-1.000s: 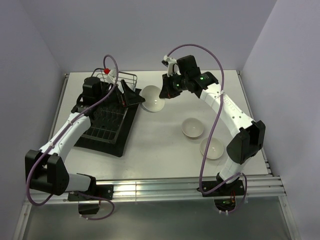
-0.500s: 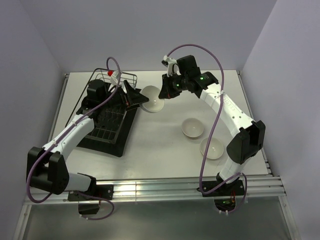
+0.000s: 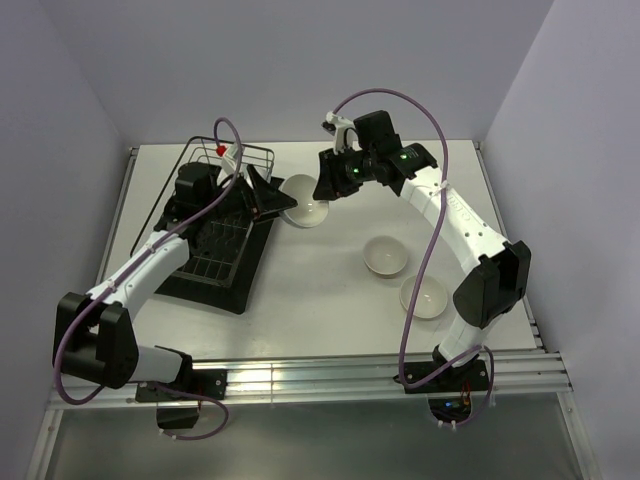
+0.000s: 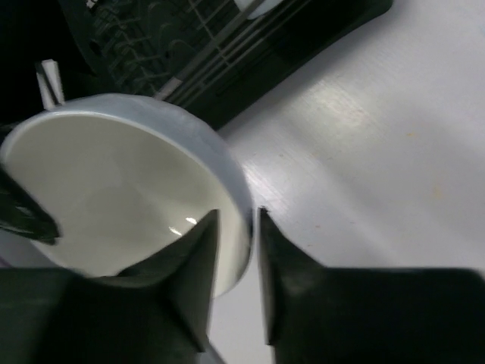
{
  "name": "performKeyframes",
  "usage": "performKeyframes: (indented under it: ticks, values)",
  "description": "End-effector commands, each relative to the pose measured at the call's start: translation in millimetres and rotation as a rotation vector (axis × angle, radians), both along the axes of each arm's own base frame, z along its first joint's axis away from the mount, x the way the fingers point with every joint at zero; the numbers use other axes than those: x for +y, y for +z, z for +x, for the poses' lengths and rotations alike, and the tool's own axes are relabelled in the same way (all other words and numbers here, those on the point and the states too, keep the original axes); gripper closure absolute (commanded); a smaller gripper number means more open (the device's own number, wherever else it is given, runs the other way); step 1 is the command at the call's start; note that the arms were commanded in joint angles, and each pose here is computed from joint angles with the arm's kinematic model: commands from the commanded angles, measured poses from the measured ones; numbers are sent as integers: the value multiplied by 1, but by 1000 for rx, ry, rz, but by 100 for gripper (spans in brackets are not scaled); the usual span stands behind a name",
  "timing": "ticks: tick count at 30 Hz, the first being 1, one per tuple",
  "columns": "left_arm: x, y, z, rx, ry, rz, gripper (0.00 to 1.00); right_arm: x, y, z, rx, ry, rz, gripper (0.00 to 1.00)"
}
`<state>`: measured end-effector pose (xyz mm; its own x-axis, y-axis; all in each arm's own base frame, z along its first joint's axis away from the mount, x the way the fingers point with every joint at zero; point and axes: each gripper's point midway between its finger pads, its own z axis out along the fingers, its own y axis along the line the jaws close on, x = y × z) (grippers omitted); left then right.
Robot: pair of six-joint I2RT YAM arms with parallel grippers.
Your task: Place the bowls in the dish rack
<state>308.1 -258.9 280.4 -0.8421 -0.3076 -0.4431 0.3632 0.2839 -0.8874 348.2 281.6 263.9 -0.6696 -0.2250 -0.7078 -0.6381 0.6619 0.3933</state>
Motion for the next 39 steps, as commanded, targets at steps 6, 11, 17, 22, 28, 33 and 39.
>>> performKeyframes:
  ticks: [6, 11, 17, 22, 28, 33, 39]
  values:
    - [21, 13, 7, -90, 65, 18, 100, 11, 37, -4, -74, 57, 81, 24]
    - [56, 16, 29, -134, 142, 99, 100, 8, 45, -7, -93, 58, 81, 17]
    - [107, 27, 50, -242, 235, 202, 100, 2, 45, -11, -96, 58, 75, 13]
    - [164, 29, 80, -303, 336, 346, 100, -5, 43, -13, -93, 54, 60, 12]
    - [206, 22, 106, -354, 392, 495, 100, -12, 42, -14, -89, 48, 45, 12]
    - [223, 19, 121, -380, 419, 577, 100, -14, 37, -14, -80, 46, 34, 12]
    - [240, 16, 143, -371, 459, 647, 100, -15, 33, -13, -76, 42, 28, 12]
